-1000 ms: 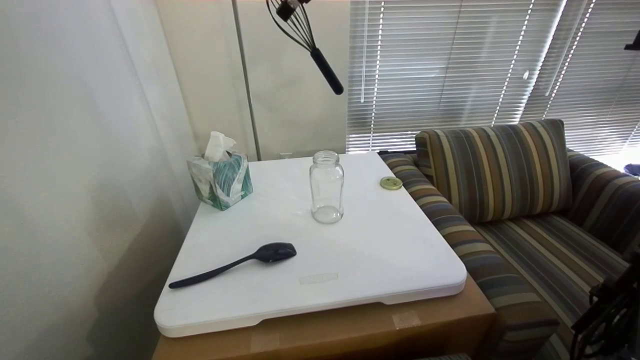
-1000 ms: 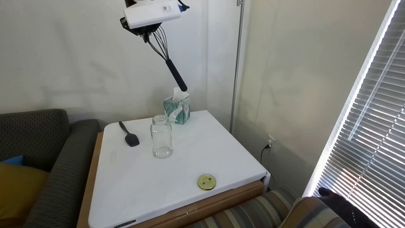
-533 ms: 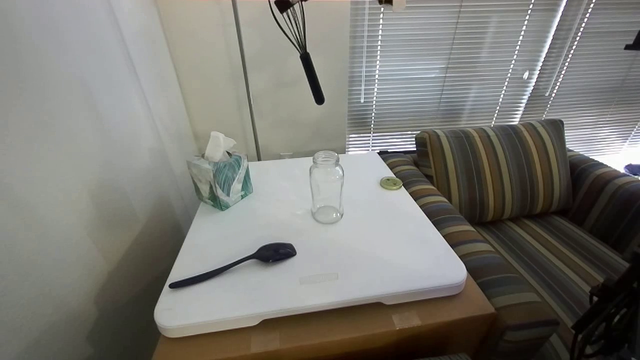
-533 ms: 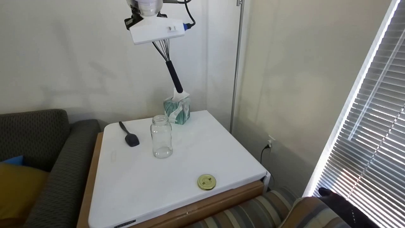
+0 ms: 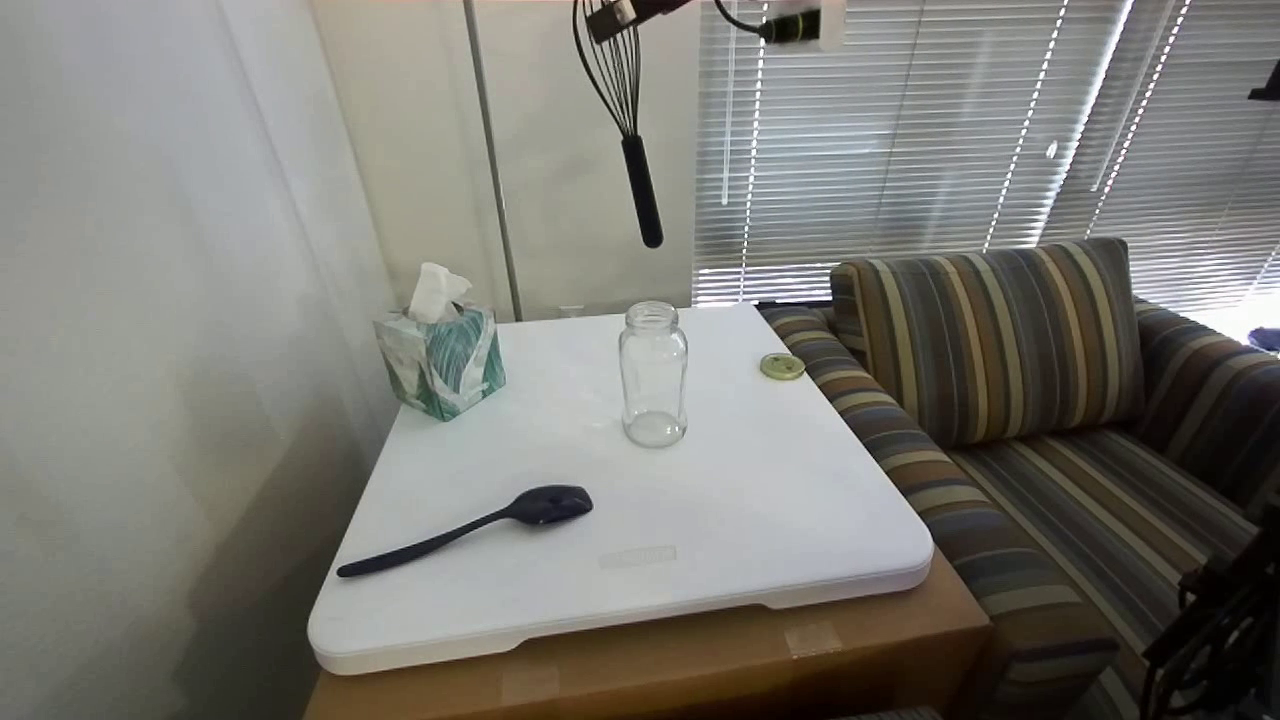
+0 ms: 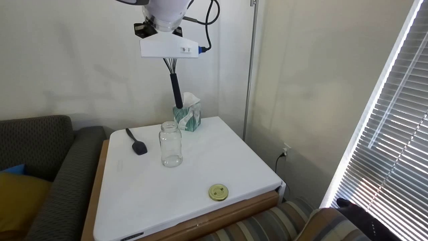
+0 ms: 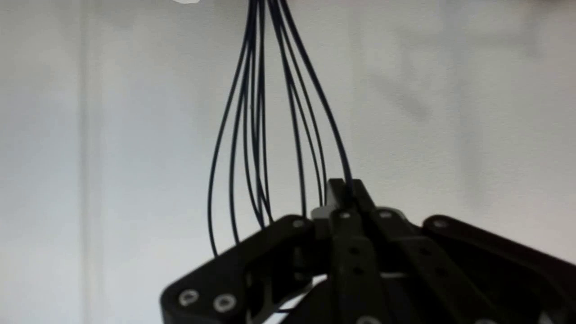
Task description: Put the whisker in the glass bottle
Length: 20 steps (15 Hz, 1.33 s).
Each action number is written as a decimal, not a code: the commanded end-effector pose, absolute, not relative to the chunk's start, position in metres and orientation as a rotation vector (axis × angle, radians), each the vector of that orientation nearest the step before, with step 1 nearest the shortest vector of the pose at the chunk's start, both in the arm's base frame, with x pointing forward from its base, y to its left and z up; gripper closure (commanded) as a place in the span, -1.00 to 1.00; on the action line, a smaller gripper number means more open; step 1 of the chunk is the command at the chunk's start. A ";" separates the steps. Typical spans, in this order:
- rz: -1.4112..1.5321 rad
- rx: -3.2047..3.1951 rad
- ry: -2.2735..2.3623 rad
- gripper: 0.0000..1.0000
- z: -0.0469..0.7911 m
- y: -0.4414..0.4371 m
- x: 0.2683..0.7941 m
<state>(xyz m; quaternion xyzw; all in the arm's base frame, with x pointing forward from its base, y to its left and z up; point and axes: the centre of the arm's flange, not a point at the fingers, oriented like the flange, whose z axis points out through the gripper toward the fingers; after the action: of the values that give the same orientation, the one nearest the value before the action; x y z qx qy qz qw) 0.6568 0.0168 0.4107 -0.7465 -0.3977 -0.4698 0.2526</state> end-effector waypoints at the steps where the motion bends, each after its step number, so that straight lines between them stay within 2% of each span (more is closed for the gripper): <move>1: -1.243 -1.984 -1.037 0.99 0.413 0.011 0.650; 11: -1.126 -1.903 -0.985 0.99 0.376 0.010 0.641; 20: -1.185 -1.864 -0.988 0.99 0.354 0.007 0.639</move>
<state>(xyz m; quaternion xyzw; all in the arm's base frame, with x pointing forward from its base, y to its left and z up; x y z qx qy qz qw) 0.6422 0.0131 0.3621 -0.7331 -0.3802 -0.4401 0.3526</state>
